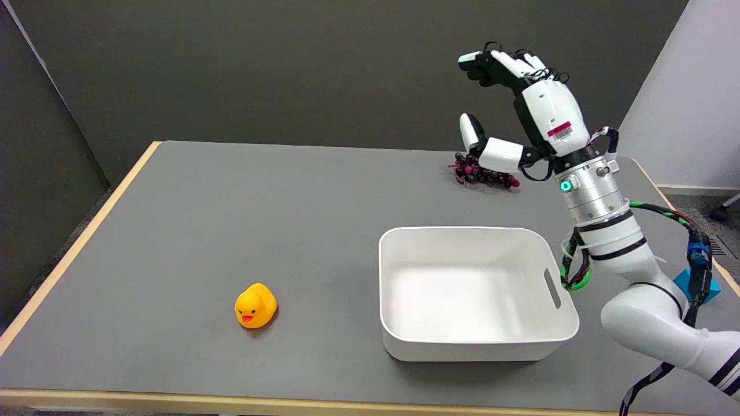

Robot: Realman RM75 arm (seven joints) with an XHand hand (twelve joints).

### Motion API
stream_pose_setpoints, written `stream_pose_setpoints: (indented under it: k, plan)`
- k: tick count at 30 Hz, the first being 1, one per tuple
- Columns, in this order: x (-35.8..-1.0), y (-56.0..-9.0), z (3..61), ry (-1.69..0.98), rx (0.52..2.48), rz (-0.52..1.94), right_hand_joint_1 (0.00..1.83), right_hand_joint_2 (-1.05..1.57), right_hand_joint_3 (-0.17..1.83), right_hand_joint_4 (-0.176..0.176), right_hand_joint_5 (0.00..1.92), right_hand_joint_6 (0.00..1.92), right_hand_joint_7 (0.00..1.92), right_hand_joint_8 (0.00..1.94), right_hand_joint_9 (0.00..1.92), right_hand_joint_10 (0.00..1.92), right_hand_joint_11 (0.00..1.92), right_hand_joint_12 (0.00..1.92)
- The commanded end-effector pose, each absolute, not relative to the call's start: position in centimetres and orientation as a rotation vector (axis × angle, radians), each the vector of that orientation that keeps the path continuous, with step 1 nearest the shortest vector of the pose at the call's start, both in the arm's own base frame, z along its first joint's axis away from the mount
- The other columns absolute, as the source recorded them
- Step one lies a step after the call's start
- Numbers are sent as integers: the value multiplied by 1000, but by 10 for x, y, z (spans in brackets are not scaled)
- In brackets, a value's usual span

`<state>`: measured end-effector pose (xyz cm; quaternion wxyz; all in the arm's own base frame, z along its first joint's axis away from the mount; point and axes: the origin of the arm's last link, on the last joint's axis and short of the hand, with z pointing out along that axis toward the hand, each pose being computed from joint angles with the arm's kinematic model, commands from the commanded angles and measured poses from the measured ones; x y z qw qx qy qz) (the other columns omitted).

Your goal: Pick up the grape.

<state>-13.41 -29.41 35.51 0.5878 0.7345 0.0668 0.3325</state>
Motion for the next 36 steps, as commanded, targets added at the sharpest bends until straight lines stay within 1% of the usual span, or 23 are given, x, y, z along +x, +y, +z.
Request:
stream_pose_setpoints:
  k: [1, 5, 8, 10, 12, 15, 16, 17, 21, 23, 25, 30, 36]
  plan:
    - [-135, -297, 368, 147, 1671, 767, 727, 767, 922, 49, 327, 697, 520, 571, 435, 1004, 206, 1356]
    - [-134, -300, 371, 149, 1656, 769, 726, 766, 924, 49, 325, 691, 520, 571, 435, 1003, 205, 1355]
    - [-123, -303, 374, 194, 1645, 716, 719, 778, 899, 49, 323, 680, 522, 562, 431, 1006, 205, 1340]
    - [-113, -308, 382, 234, 1614, 652, 686, 741, 980, 49, 320, 669, 512, 582, 446, 968, 202, 1334]
    - [-106, -312, 391, 232, 1575, 639, 689, 728, 982, 38, 313, 632, 505, 578, 432, 963, 184, 1320]
    - [-101, -322, 407, 182, 1513, 644, 730, 736, 911, 24, 314, 578, 506, 547, 401, 997, 168, 1317]
    - [-100, -325, 412, 163, 1494, 651, 727, 721, 912, 8, 304, 541, 489, 532, 384, 992, 151, 1306]
    - [-99, -330, 420, 146, 1468, 655, 725, 712, 913, 0, 296, 520, 479, 523, 373, 988, 141, 1299]
    - [-99, -353, 442, 94, 1402, 609, 729, 672, 938, -24, 268, 502, 439, 515, 335, 954, 100, 1292]
    - [-97, -366, 447, 88, 1394, 571, 729, 665, 935, -31, 267, 499, 433, 516, 321, 951, 91, 1286]
    - [-96, -380, 451, 80, 1390, 519, 718, 668, 907, -46, 272, 486, 430, 511, 304, 965, 86, 1271]
    - [-110, -407, 451, 56, 1404, 364, 704, 640, 919, -65, 270, 512, 417, 532, 291, 954, 64, 1276]
    - [-145, -430, 451, -56, 1420, 255, 696, 635, 915, -72, 276, 525, 414, 534, 284, 954, 55, 1271]
